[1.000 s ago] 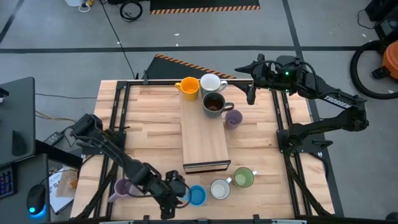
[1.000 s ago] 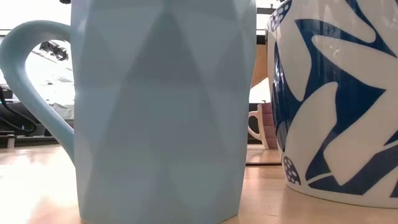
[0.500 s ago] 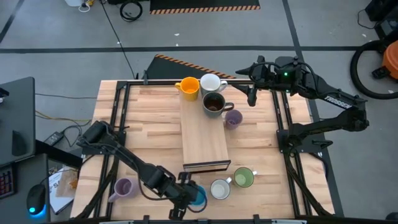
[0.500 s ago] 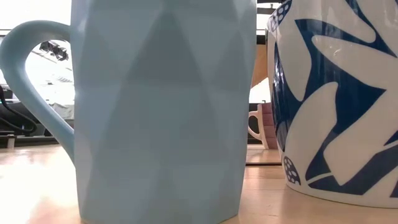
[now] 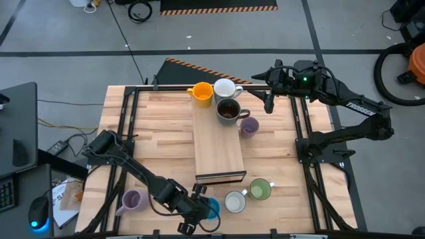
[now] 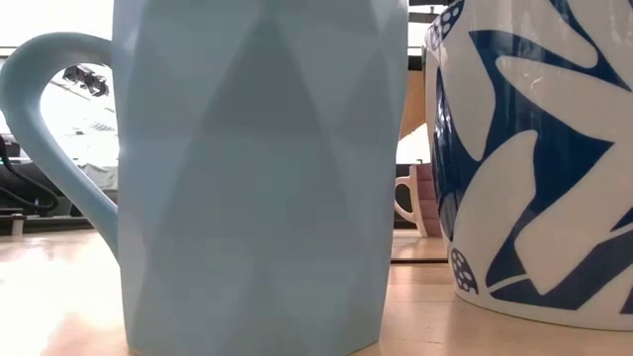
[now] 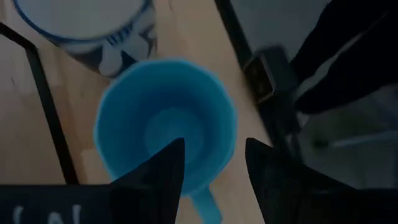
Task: Place coffee mugs
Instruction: Put the blue mug on the shelf
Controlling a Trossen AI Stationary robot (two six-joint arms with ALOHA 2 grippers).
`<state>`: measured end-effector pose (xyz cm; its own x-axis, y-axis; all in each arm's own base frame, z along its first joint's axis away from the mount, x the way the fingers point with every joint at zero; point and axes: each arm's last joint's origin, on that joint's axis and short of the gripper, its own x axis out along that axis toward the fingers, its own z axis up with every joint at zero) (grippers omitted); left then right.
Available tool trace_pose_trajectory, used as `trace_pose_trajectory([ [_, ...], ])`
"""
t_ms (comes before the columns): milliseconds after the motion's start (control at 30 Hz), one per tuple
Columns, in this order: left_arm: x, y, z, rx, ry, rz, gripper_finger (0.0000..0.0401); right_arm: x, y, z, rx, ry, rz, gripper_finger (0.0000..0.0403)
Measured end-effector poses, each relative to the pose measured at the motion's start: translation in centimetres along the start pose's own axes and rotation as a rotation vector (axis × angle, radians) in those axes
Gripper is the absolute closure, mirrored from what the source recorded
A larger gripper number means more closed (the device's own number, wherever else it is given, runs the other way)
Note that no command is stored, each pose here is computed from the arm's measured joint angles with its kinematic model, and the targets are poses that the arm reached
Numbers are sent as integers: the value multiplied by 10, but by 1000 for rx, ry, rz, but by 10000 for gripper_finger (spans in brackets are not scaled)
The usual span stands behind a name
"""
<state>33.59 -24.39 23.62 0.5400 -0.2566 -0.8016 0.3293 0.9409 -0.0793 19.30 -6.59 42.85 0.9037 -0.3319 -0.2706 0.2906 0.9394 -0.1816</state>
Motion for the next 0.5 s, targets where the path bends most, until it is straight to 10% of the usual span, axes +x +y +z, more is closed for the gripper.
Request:
trace_pose_trajectory([
  [500,26,0,-11,138,68,9,273,0,0,-1,7,6,-1,135],
])
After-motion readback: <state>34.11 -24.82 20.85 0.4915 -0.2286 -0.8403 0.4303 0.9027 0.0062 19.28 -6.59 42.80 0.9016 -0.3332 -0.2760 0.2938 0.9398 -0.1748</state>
